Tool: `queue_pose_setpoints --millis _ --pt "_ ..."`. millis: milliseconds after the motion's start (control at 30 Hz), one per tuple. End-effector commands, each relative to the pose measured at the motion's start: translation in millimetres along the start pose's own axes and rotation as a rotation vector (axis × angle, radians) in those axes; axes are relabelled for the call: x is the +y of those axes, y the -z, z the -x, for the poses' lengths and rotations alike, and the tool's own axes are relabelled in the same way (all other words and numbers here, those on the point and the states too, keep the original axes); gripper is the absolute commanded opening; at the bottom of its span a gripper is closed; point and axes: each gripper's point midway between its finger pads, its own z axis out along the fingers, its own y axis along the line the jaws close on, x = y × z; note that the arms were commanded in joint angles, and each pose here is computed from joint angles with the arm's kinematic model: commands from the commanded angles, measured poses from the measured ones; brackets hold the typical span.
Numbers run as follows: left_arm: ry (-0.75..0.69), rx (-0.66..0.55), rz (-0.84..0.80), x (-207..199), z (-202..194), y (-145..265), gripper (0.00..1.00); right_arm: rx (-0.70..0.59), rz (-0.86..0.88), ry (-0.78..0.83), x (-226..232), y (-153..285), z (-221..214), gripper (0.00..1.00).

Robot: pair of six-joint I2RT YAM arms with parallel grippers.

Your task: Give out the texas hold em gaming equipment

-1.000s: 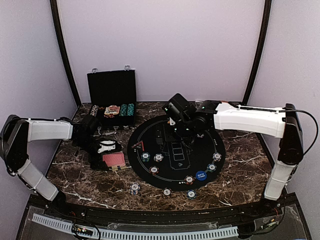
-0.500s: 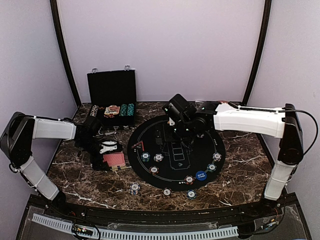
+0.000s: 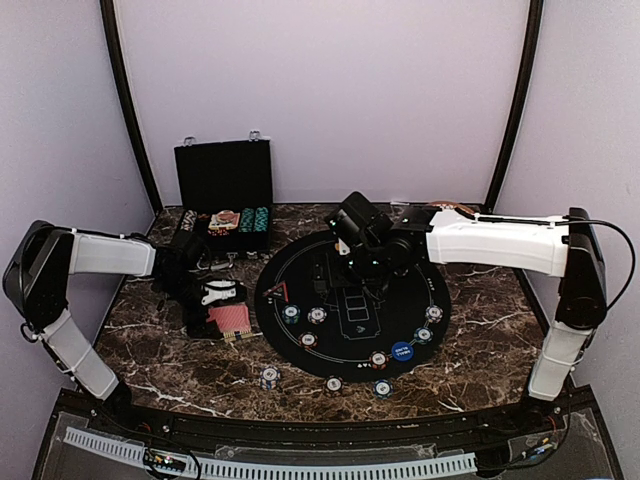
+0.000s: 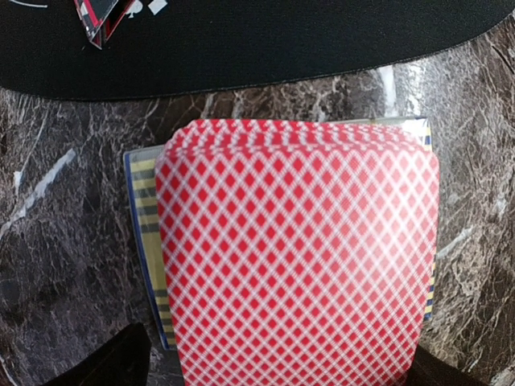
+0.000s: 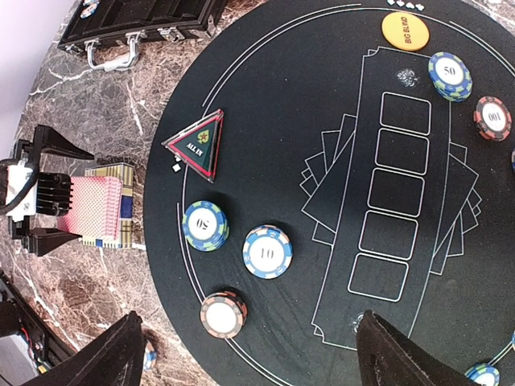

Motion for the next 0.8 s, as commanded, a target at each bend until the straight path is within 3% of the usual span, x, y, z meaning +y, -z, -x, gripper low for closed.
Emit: queue_pose_setpoints --millis 0,767 --pt "-0.018 0.018 -0.006 -9 -6 2 0.93 -0.022 0.029 0.002 8 3 2 0.91" --pt "-0.009 -0.084 0.079 -5 6 10 0.34 0.005 0.063 -0.008 11 -5 -7 0.79"
